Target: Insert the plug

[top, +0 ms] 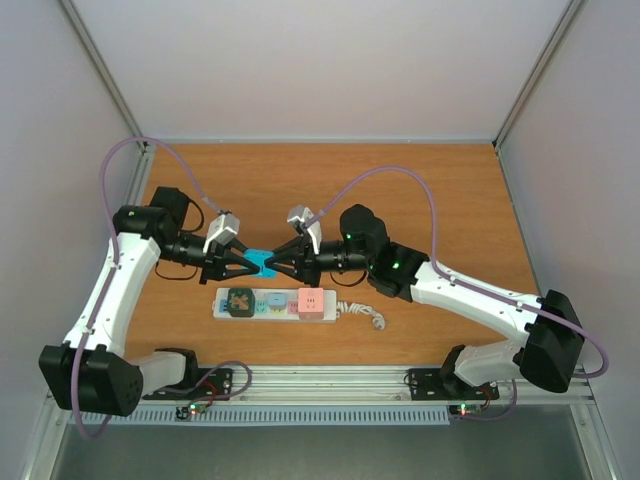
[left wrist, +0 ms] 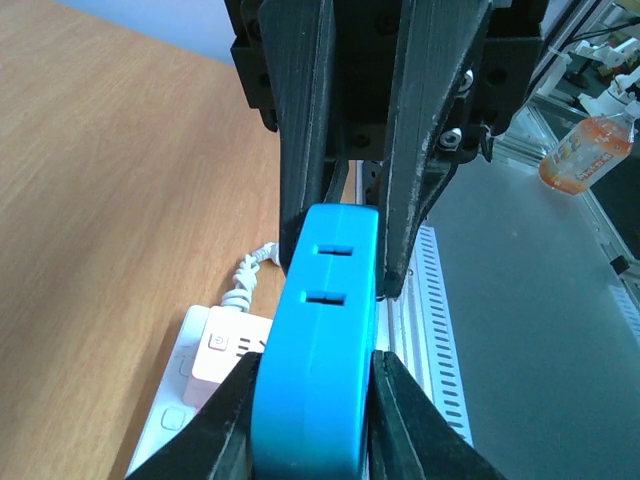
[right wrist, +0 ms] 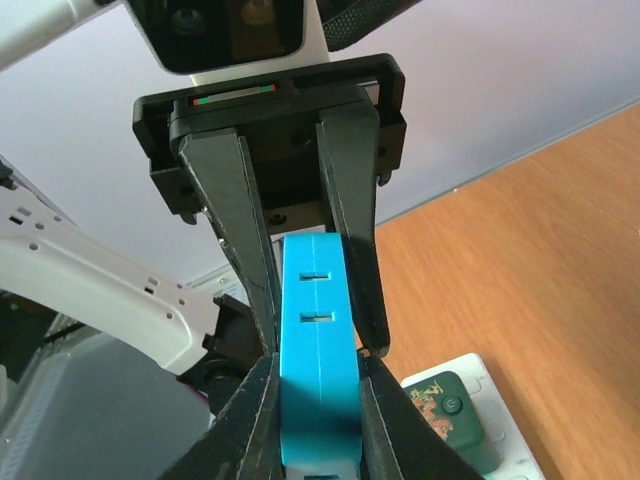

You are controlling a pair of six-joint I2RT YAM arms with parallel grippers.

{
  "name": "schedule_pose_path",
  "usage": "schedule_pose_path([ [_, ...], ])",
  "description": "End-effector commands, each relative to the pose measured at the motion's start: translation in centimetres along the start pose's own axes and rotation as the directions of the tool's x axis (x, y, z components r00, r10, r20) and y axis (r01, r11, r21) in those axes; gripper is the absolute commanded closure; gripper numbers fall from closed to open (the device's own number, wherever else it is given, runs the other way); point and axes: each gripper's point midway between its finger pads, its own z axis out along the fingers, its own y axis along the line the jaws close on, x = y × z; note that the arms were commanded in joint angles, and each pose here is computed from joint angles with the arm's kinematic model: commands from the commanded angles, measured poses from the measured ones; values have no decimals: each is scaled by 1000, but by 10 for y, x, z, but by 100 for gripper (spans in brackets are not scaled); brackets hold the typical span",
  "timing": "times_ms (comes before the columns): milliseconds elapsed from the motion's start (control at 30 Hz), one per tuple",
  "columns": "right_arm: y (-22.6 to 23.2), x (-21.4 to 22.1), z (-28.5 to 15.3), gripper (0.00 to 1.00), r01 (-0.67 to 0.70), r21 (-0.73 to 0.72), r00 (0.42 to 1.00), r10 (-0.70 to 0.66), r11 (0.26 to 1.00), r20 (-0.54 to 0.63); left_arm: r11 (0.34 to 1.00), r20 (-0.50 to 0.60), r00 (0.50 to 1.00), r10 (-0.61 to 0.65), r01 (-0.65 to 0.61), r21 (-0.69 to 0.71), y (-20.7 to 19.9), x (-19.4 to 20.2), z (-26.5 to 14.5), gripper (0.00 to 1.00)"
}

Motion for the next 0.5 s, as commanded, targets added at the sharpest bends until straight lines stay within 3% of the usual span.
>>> schedule_pose_path([
  [0, 14, -20, -4, 98, 11, -39, 999, -10, 999, 32, 999, 13, 999, 34, -33, -1, -5, -7, -2, 99],
  [67, 13, -17, -4, 99, 4, -42, 1000, -3, 999, 26, 999, 14, 999, 33, -32, -4, -4, -7, -2, 98],
  [100, 13, -17, -4, 99, 2, -42, 1000, -1, 999, 26, 999, 14, 999, 35, -35, -6, -4, -8, -2, 86],
  [133, 13, -17, -5, 99, 1, -38, 1000, 0, 999, 29, 999, 13, 999, 43, -43, -12, -2, -8, -2, 48],
  [167, 12, -18, -6, 99, 1, -30, 999, 0, 1000, 34, 999, 7, 999, 48, -48, -20, -1, -9, -3, 32],
  [200, 11, -18, -7, 99, 0, -19, 999, 0, 1000, 38, 998, -2, 999, 50, -50, -28, 0, -9, -4, 24],
  [300, 9, -16, -12, 99, -6, -10, 999, 6, 1000, 33, 992, -24, 994, 105, -106, -65, -3, -15, -11, 18],
  [467, 9, -2, -19, 99, -10, -13, 1000, 10, 1000, 7, 963, -30, 977, 213, -215, -160, -9, -37, -28, 18],
])
